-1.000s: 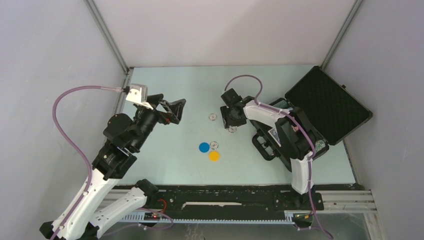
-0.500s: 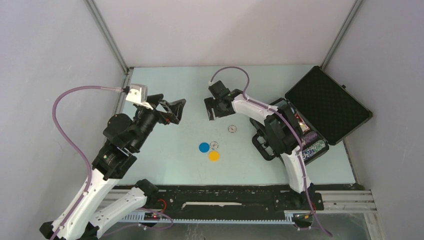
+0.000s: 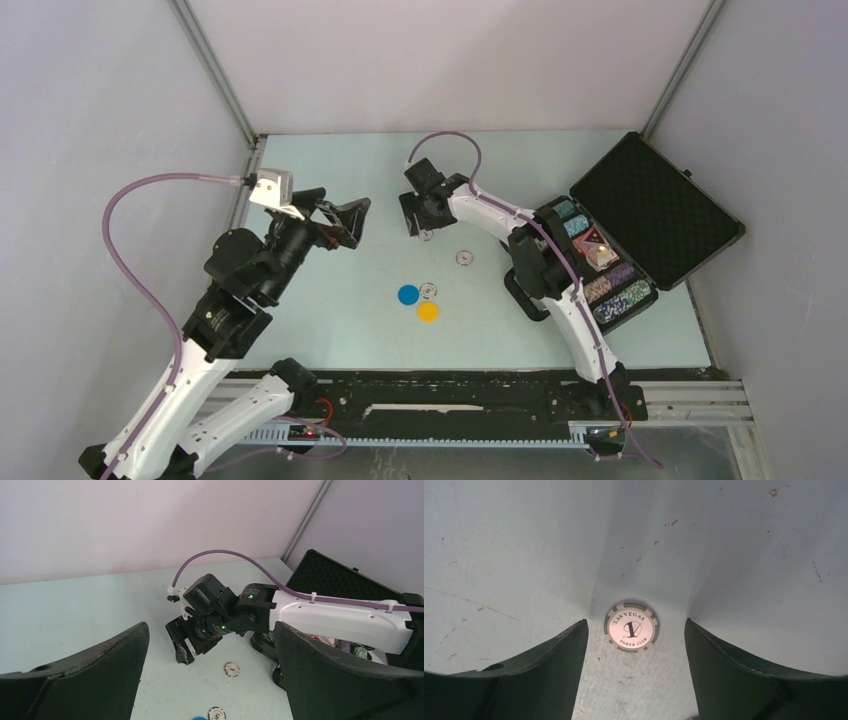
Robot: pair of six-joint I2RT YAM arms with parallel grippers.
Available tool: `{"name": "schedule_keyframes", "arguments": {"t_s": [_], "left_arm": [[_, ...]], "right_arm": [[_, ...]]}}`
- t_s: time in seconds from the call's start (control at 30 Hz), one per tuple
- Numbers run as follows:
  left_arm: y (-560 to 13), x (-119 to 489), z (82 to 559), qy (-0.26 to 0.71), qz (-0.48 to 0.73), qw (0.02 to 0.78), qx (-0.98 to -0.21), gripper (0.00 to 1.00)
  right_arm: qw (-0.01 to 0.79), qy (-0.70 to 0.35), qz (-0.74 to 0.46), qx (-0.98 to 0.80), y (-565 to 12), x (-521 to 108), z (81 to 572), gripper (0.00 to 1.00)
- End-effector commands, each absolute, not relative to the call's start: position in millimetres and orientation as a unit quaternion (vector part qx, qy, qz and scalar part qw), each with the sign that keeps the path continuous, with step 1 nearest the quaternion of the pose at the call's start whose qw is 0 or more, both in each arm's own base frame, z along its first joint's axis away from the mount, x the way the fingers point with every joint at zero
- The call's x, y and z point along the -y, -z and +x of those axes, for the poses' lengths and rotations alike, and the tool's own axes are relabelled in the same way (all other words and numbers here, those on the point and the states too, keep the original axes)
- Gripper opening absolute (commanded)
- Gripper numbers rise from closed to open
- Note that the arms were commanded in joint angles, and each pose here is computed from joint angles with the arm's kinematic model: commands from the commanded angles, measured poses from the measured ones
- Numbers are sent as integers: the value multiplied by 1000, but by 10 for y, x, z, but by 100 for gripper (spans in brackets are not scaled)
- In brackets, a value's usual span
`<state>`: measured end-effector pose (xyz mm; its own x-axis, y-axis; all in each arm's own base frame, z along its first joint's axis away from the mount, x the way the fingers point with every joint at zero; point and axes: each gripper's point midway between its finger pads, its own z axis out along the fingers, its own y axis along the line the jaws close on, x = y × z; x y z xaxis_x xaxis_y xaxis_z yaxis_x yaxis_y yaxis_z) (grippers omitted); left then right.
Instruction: Pack up texas hold em set
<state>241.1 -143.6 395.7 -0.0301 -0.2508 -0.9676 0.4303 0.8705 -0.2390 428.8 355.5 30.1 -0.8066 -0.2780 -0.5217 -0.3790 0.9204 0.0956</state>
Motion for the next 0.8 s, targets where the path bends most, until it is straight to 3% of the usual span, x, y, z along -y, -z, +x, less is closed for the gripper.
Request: {"name": "schedule_keyframes", "arguments": {"t_s": [0.0, 0.27, 0.6, 0.77], "left_arm": [[-3942, 1457, 2416, 249, 67, 698, -668, 100], [-3951, 1458, 2409, 251, 67, 698, -667, 100], [-3944, 1468, 2413, 252, 68, 697, -668, 100], [-3928, 1470, 2425, 251, 67, 696, -670, 100]], "right_arm": [[254, -96, -190, -943, -301, -3642, 4281, 77], [246, -73, -194, -947, -180, -3590, 4254, 68], [237, -42, -211, -948, -72, -3531, 4181, 67], [230, -44, -214, -948, -8, -3546, 4154, 61]]}}
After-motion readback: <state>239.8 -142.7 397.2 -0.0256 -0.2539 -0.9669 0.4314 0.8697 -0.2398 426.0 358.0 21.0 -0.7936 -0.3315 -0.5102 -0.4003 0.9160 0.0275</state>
